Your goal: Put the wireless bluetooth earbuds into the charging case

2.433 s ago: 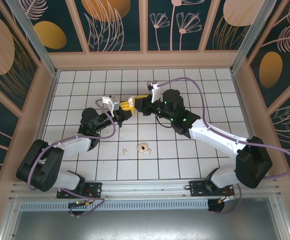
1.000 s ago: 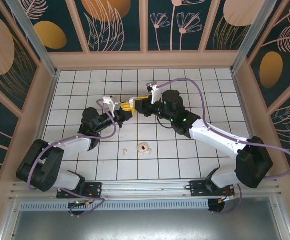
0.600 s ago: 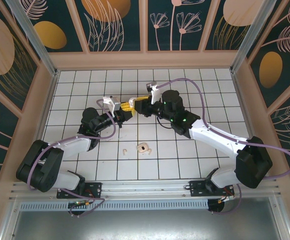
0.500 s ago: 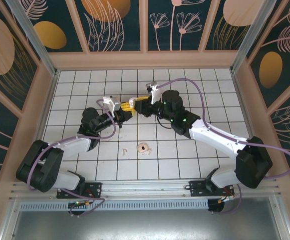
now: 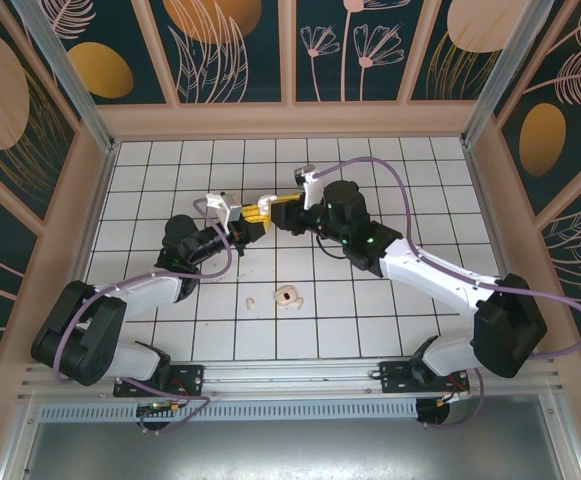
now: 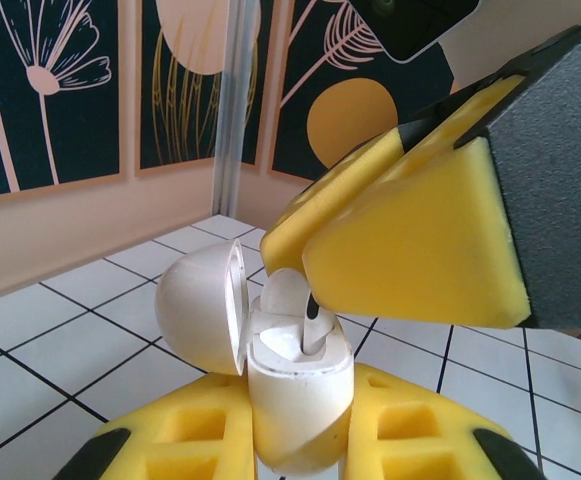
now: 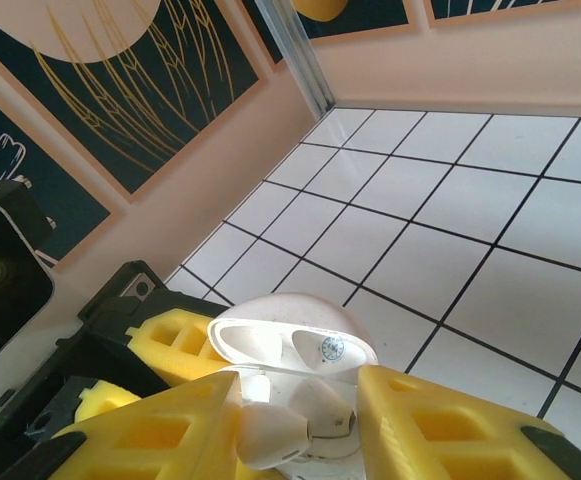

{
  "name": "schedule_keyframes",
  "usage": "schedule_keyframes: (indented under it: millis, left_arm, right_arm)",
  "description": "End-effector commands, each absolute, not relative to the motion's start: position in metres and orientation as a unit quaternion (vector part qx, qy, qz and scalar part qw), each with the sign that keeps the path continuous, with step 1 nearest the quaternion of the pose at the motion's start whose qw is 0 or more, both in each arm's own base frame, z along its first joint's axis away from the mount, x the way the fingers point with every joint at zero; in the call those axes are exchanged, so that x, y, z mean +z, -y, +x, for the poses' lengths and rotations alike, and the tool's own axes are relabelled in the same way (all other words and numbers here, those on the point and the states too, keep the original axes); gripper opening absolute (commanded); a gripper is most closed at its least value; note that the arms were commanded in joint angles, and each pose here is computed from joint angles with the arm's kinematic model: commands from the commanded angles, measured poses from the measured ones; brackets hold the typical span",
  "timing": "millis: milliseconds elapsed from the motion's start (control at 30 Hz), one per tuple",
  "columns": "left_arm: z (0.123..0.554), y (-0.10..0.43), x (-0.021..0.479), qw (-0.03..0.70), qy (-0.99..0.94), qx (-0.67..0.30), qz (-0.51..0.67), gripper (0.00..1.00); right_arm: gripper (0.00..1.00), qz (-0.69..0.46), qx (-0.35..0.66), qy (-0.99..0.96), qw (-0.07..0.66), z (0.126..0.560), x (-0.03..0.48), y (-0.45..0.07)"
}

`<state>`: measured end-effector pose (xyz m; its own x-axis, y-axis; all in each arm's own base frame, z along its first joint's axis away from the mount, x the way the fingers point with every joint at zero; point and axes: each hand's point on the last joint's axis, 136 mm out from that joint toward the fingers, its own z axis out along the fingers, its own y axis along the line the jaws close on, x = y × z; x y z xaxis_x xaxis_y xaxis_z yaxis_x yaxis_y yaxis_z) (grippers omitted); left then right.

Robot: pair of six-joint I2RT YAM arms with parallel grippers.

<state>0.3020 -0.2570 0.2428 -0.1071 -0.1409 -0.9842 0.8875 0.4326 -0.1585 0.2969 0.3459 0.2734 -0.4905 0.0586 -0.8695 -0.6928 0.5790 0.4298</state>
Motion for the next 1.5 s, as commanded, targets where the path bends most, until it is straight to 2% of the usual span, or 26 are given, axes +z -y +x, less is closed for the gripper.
schedule_keyframes:
  millis: [0, 467, 767, 1033, 1467]
  left_arm:
    - [0.298, 0.255, 0.284, 0.644, -0.549, -0.423, 0.323, 0.15]
    - [0.298, 0.255, 0.280, 0.642, -0.553, -0.422, 0.322, 0.15]
    - [0.298, 0.255, 0.279, 0.641, -0.555, -0.422, 0.322, 0.15]
    - [0.297, 0.255, 0.281, 0.642, -0.552, -0.422, 0.324, 0.15]
    - [0.299, 0.256, 0.284, 0.643, -0.550, -0.422, 0.325, 0.15]
  right_arm:
    - [0.37, -0.215, 0.401, -0.764, 0.458, 0.292, 0.275, -0.343]
    - [0.42, -0.213, 0.449, -0.731, 0.467, 0.282, 0.311, -0.338]
    - [0.43, -0.201, 0.507, -0.710, 0.446, 0.277, 0.332, -0.329]
    - [0.34, -0.197, 0.516, -0.717, 0.425, 0.277, 0.326, -0.332]
    - [0.33, -0.215, 0.537, -0.711, 0.401, 0.277, 0.321, -0.347]
